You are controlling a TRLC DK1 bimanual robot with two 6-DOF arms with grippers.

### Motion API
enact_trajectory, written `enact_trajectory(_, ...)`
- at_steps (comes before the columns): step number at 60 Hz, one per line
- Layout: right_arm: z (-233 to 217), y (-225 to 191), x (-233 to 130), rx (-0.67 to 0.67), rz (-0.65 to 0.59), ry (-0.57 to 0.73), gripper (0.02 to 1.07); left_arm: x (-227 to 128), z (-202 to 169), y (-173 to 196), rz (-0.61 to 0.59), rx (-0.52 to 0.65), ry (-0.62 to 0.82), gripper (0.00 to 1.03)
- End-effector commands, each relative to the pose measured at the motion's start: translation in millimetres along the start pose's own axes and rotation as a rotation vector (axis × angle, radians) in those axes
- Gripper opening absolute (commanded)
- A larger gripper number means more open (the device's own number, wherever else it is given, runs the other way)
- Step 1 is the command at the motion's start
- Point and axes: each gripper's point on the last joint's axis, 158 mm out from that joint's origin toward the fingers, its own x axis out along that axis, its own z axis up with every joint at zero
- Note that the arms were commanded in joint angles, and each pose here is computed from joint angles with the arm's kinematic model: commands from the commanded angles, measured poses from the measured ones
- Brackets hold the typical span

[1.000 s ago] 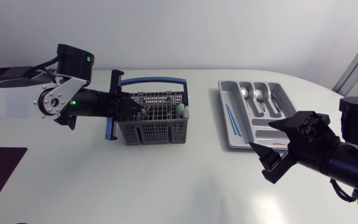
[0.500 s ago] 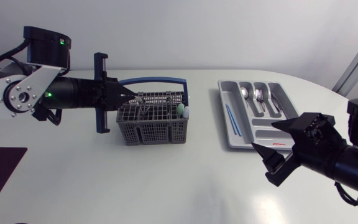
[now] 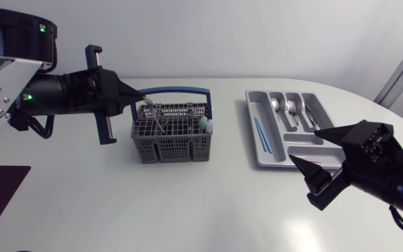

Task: Unload the cutlery basket into the drawer organizer.

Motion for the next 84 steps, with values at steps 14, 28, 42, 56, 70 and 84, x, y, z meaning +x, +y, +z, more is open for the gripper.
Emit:
enact_trajectory(14, 32, -9, -11, 0.005, -0.062, -0.054, 0.90, -12, 68, 37, 0.133, -0.269, -0.016, 0.04)
enact_trajectory(28, 39, 2, 2, 0.029, -0.049, -0.059, 0.90, 21, 108, 14, 0.080, -0.449, -0.019, 0.04)
enact_trajectory(42, 54, 8, 15, 0.010, -0.076, -0.074, 0.87, 53, 120, -2, -0.026, -0.663, 0.041, 0.04)
enact_trajectory(56, 67, 29, 33, -0.021, -0.088, -0.091, 0.87, 64, 138, -11, -0.079, -0.804, 0.040, 0.04)
enact_trajectory(70, 83, 32, 41, -0.024, -0.104, -0.146, 0.78, 78, 150, -24, -0.144, -0.890, 0.035, 0.04)
enact_trajectory(84, 91, 32, 52, -0.050, -0.122, -0.171, 0.70, 89, 156, -35, -0.195, -0.945, 0.038, 0.04)
